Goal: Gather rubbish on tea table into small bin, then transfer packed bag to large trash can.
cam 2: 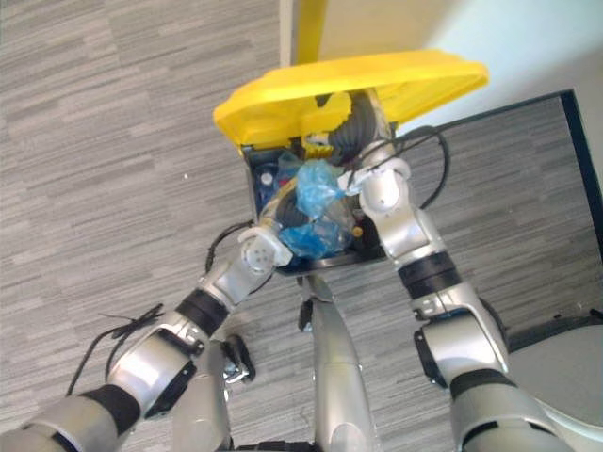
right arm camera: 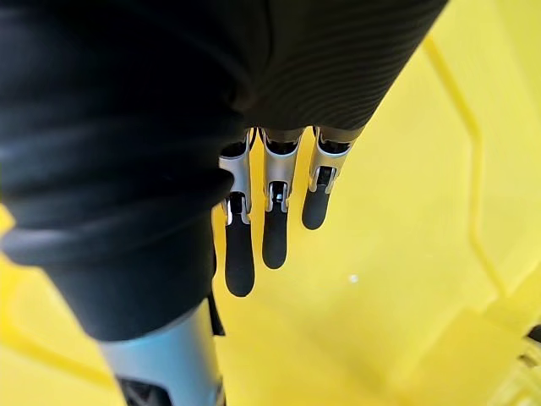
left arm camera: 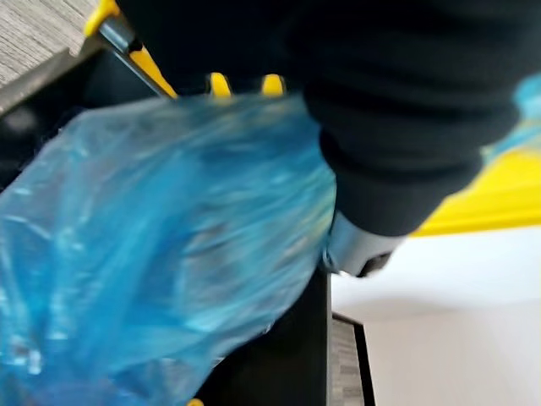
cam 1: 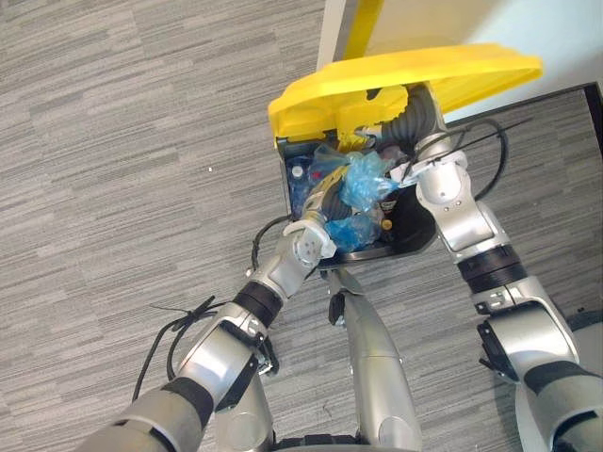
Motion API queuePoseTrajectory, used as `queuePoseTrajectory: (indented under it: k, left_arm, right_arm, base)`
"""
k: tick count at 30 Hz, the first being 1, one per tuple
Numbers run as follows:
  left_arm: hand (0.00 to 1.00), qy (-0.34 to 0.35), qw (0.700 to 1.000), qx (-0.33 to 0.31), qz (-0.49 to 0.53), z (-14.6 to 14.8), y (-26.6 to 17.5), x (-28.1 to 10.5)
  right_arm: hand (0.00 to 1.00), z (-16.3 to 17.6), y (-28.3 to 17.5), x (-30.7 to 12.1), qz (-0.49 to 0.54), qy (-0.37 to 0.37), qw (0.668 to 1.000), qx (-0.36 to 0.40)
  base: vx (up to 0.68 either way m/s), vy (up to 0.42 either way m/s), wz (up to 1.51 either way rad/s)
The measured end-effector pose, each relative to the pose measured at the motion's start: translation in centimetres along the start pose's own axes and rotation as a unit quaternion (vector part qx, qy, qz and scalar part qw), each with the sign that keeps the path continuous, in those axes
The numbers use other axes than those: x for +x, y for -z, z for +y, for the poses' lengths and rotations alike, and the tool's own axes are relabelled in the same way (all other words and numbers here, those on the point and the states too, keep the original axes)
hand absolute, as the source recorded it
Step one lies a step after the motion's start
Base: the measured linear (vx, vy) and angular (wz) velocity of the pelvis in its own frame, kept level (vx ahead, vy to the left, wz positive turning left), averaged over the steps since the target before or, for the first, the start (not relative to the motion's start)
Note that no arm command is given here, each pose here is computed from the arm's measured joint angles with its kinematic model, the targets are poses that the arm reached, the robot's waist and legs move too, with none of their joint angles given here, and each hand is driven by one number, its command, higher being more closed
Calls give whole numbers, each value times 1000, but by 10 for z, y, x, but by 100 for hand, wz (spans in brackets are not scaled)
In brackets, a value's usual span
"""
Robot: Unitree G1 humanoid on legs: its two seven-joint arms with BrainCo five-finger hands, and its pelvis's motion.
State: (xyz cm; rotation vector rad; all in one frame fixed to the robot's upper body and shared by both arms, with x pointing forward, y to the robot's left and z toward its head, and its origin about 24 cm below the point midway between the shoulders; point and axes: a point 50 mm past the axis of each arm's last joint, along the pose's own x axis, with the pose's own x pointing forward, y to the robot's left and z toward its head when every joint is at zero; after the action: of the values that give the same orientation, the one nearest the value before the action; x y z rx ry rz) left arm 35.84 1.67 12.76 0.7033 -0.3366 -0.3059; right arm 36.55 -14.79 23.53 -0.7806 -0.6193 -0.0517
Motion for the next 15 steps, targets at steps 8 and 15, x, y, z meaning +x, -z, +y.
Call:
queuePoseTrajectory:
  k: [8,15]
  left_arm:
    - [0,11,996,-87,13,-13,9,-19]
    - [0,60,986,-151,29,-31,28,-47]
  right_arm:
    - [0,11,36,-44,69,-14,997,-33]
    - [0,36,60,-81,141,-47,988,-28]
  base:
    - [-2,5,6]
    - [0,0,1]
